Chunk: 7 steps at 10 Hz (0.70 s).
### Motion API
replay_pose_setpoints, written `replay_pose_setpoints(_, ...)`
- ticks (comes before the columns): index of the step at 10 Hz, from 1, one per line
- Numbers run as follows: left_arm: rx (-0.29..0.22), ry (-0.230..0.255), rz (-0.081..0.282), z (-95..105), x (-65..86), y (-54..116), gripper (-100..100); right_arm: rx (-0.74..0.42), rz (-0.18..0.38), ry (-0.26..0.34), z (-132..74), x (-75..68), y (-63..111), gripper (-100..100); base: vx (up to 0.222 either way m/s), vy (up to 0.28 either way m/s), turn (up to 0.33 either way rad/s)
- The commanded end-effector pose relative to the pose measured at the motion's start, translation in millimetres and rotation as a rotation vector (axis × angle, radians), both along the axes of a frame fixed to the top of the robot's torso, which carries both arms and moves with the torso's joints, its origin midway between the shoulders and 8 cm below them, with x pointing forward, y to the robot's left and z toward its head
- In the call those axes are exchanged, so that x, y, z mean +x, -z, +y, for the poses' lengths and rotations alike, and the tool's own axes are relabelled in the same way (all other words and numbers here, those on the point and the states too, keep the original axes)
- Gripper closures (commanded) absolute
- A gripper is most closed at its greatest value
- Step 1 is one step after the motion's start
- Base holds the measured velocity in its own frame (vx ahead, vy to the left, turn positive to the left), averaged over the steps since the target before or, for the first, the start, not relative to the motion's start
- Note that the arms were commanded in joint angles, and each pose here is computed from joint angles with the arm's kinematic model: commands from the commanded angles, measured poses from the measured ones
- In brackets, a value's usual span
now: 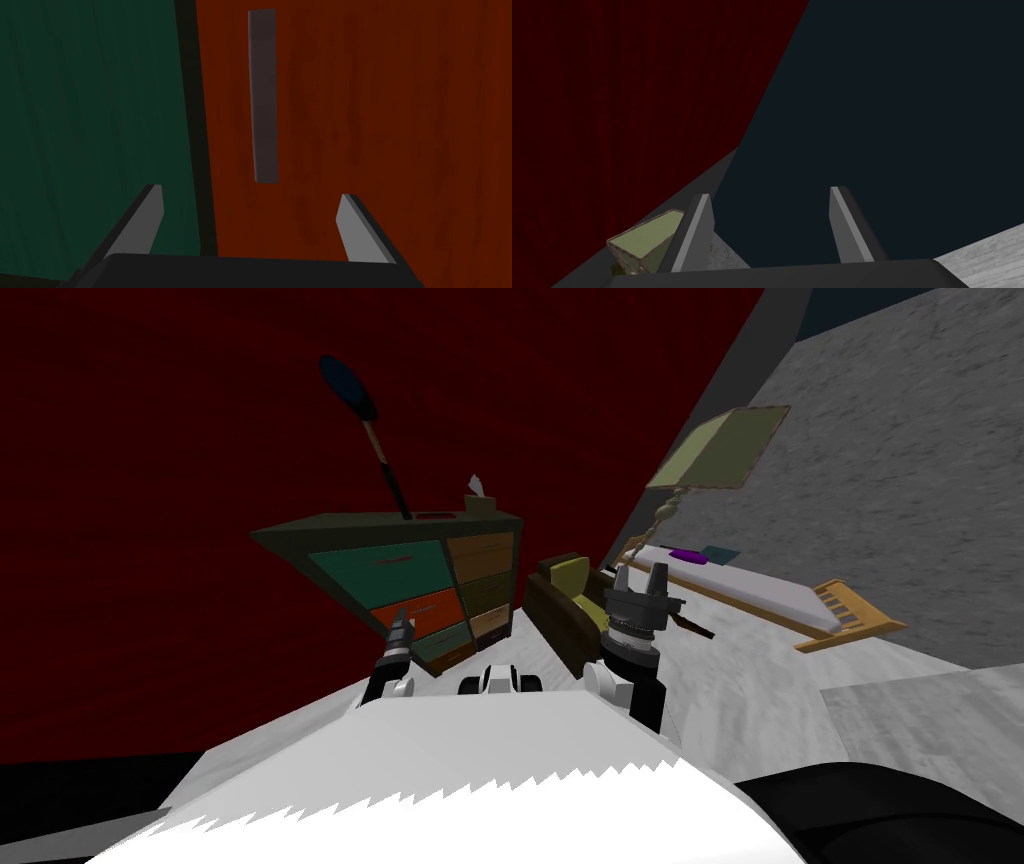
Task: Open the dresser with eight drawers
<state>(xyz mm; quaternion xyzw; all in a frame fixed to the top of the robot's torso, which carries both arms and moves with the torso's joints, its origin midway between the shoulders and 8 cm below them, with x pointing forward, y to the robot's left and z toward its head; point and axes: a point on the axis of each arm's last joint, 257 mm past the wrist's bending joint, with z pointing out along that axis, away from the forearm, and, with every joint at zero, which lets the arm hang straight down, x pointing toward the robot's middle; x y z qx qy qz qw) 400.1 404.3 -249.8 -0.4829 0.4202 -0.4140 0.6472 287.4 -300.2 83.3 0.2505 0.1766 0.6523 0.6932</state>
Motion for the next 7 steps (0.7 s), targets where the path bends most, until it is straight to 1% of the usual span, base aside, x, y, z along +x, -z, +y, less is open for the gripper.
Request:
replay_pose_setpoints(1, -0.054, -0.018, -0.006, -9.1, 0.1, 6.4, -100, 0.000, 0.000, 0.000, 0, 0.0, 0.0, 0, 0.001, -0.008, 0.001)
replay_pose_setpoints(2, -0.074, -0.025, -0.008, -13.0, -0.2, 8.8, -100, 0.000, 0.000, 0.000, 0, 0.0, 0.0, 0, -0.009, -0.008, -0.001)
replay_pose_setpoints(3, -0.062, -0.021, -0.007, -11.4, -0.4, 7.5, -100, 0.000, 0.000, 0.000, 0, 0.1, 0.0, 0, -0.005, -0.005, 0.000)
replay_pose_setpoints(4, -0.063, -0.024, -0.007, -8.4, 1.6, 0.6, -100, 0.000, 0.000, 0.000, 0, 0.1, 0.0, 0, 0.048, 0.008, -0.018)
replay_pose_setpoints(5, -0.063, -0.025, -0.007, -7.0, 2.4, -2.5, -100, 0.000, 0.000, 0.000, 0, 0.0, 0.0, 0, 0.091, 0.018, -0.017)
replay_pose_setpoints(6, -0.062, -0.024, -0.009, -8.4, 1.4, -0.6, -100, 0.000, 0.000, 0.000, 0, 0.0, 0.0, 0, 0.042, 0.009, -0.003)
replay_pose_setpoints(7, -0.064, -0.022, -0.007, -11.5, -0.2, 6.7, 100, 0.000, 0.000, 0.000, 0, 0.0, 0.0, 0, -0.043, -0.005, 0.024)
